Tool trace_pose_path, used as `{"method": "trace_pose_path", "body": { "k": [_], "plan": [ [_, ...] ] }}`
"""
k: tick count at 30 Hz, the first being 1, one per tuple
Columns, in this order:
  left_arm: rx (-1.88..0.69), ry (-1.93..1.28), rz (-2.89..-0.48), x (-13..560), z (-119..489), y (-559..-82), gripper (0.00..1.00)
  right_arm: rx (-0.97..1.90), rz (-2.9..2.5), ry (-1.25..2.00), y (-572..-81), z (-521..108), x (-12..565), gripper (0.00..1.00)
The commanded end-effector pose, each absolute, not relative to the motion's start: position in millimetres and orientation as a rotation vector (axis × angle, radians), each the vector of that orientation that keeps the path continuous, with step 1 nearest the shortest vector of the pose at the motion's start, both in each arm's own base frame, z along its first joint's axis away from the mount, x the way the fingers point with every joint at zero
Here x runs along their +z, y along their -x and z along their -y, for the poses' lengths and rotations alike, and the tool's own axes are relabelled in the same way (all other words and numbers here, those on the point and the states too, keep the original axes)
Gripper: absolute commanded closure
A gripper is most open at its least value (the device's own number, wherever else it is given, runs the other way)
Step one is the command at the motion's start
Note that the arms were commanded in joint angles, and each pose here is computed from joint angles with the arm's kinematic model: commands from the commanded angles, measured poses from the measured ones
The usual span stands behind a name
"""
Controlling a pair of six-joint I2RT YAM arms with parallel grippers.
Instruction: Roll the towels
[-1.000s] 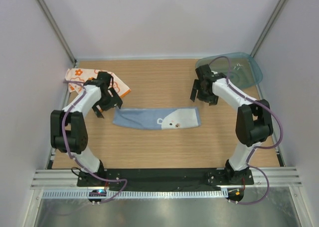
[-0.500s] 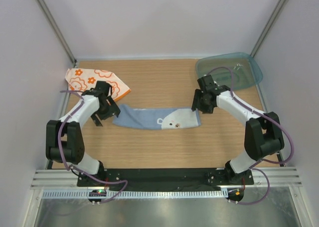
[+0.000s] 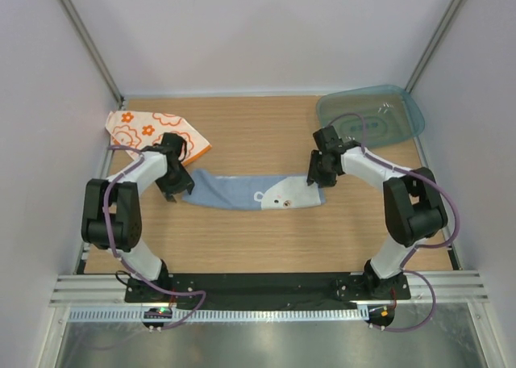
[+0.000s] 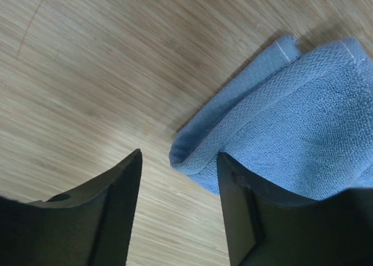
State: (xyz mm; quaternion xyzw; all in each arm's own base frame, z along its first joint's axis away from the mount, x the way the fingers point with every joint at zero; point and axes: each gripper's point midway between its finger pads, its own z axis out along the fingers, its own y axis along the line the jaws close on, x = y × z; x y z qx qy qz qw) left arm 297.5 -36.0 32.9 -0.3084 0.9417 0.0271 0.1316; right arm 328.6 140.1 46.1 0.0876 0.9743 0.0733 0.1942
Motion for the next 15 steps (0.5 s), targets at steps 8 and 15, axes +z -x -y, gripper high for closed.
{"method": "trace_pose_path", "body": {
  "k": [8,15],
  "plan": [
    [0.076,0.892,-2.720,23.8,39.3,-312.6,0.89,0.195,-2.794,-0.223,-311.5,-137.8,7.1,0.59],
    [0.186,0.922,-2.674,40.9,22.2,-293.8,1.00,0.138,-2.830,-0.252,-294.0,-127.1,-9.9,0.60]
  ]
}}
